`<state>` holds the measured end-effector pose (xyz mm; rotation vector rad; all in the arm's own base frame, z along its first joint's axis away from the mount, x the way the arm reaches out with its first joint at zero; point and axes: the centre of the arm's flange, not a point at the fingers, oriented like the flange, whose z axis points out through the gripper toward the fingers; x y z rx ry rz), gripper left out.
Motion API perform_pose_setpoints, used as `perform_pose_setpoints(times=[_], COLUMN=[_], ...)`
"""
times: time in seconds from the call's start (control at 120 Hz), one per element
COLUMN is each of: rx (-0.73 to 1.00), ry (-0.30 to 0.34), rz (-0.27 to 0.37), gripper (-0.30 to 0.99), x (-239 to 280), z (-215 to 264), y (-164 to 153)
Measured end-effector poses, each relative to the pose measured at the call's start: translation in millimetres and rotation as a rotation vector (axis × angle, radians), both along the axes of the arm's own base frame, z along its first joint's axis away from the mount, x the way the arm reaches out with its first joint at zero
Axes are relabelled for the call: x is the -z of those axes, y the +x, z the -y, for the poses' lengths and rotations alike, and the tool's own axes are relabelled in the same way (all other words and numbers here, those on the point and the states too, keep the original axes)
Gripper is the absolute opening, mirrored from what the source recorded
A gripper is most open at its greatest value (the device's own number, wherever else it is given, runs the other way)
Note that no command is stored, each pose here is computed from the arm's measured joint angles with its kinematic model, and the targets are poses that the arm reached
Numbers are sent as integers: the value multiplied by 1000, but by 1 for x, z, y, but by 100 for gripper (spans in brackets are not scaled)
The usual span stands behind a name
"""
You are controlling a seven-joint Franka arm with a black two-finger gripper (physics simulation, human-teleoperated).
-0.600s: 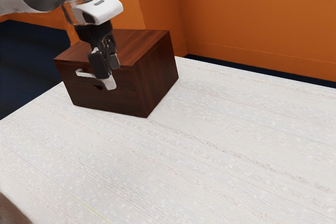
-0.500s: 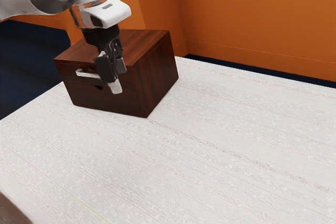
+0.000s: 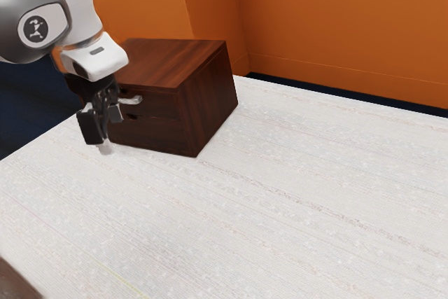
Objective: Pull the drawer handle with one arm to open the drawer
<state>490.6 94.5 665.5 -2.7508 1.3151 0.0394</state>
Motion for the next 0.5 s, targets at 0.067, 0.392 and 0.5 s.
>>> perform_pose_setpoints(times=[0.067,0.392,0.5], rx=[33,218,249], ry=[11,75,97], rz=[25,107,131], gripper=[69,69,69], x=[4,19,15], z=[-11,-82,-120], y=[3,19,8])
